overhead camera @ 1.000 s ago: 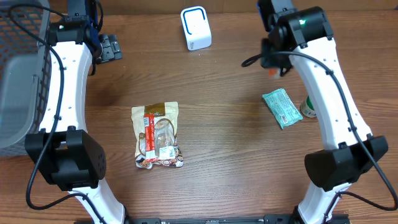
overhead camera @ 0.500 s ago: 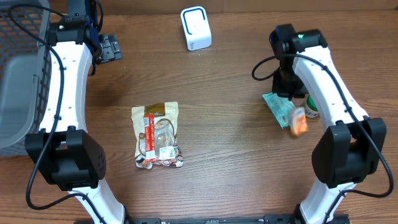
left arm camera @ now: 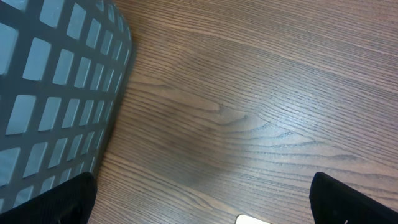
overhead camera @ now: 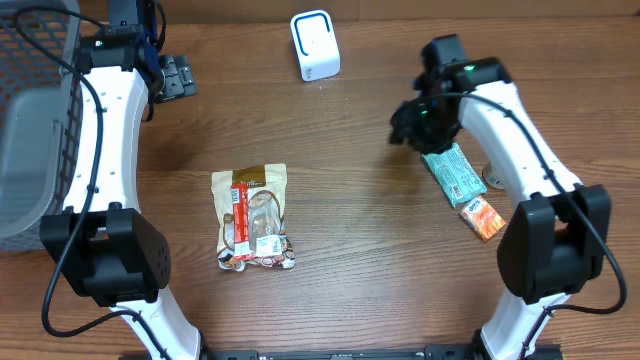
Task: Scan the item barcode
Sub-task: 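Reach the right gripper to the snack bag and grasp the red stick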
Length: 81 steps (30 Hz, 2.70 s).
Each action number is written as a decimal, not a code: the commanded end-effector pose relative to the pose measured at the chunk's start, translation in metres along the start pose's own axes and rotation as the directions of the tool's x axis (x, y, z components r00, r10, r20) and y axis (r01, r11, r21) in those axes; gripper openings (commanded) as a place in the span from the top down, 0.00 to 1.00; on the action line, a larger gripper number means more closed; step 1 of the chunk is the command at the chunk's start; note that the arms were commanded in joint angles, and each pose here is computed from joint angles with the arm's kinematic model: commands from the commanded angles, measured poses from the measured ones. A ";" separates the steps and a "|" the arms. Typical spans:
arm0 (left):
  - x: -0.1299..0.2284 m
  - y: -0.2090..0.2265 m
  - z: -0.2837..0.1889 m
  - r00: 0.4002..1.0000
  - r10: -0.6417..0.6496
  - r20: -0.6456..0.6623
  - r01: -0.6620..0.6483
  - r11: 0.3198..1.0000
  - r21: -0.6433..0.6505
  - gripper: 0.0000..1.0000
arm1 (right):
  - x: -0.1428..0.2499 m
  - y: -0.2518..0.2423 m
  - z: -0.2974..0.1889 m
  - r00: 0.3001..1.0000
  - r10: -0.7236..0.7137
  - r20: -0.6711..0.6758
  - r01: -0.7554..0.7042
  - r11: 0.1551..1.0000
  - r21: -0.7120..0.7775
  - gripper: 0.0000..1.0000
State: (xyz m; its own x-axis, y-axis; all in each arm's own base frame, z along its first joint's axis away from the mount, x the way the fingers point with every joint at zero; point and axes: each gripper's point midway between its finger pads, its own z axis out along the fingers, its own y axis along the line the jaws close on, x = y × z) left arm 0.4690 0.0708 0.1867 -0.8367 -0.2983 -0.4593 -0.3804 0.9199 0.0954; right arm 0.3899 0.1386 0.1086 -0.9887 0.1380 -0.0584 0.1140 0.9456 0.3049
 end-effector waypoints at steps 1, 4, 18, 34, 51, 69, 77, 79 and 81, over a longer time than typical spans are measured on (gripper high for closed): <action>-0.001 0.001 -0.001 1.000 0.021 0.006 -0.021 1.000 -0.011 0.00 | 0.036 0.055 0.018 0.991 -0.105 -0.081 0.092 0.985 -0.147 0.49; -0.001 0.001 -0.001 1.000 0.021 0.006 -0.021 1.000 -0.011 0.00 | 0.059 0.083 0.036 0.976 -0.195 -0.094 0.178 0.970 -0.166 0.50; -0.001 0.001 -0.001 1.000 0.021 0.006 -0.021 1.000 -0.011 0.00 | 0.179 0.225 0.087 0.880 -0.476 0.002 0.449 0.829 -0.333 0.46; -0.001 0.001 -0.001 1.000 0.021 0.006 -0.021 1.000 -0.011 0.00 | 0.203 0.247 0.116 0.859 -0.501 0.102 0.511 0.830 -0.223 0.55; -0.001 0.001 -0.001 1.000 0.021 0.006 -0.021 1.000 -0.011 0.00 | 0.208 0.226 0.154 0.908 -0.419 0.012 0.415 0.895 -0.163 0.59; -0.001 0.001 -0.001 1.000 0.021 0.006 -0.021 1.000 -0.011 0.00 | 0.187 0.248 0.101 0.843 -0.534 0.062 0.522 0.785 -0.333 0.96; -0.001 0.001 -0.001 1.000 0.021 0.006 -0.021 1.000 -0.011 0.00 | 0.188 0.248 0.020 0.661 -0.714 0.231 0.746 0.591 -0.307 0.96; -0.001 0.001 -0.001 1.000 0.021 0.006 -0.021 1.000 -0.011 0.00 | 0.185 0.243 0.013 0.667 -0.708 0.231 0.742 0.605 -0.289 0.96; -0.001 0.001 -0.001 1.000 0.021 0.006 -0.021 1.000 -0.011 0.00 | 0.178 0.233 0.013 0.678 -0.700 0.223 0.734 0.631 -0.251 0.96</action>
State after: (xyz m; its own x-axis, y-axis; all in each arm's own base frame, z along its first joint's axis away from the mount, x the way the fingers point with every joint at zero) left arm 0.4690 0.0708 0.1867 -0.8367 -0.2983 -0.4593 -0.3804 0.9199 0.0954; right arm 0.2306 0.3957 0.1447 -0.7656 -0.4920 -0.4145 -0.6421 0.6244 0.4448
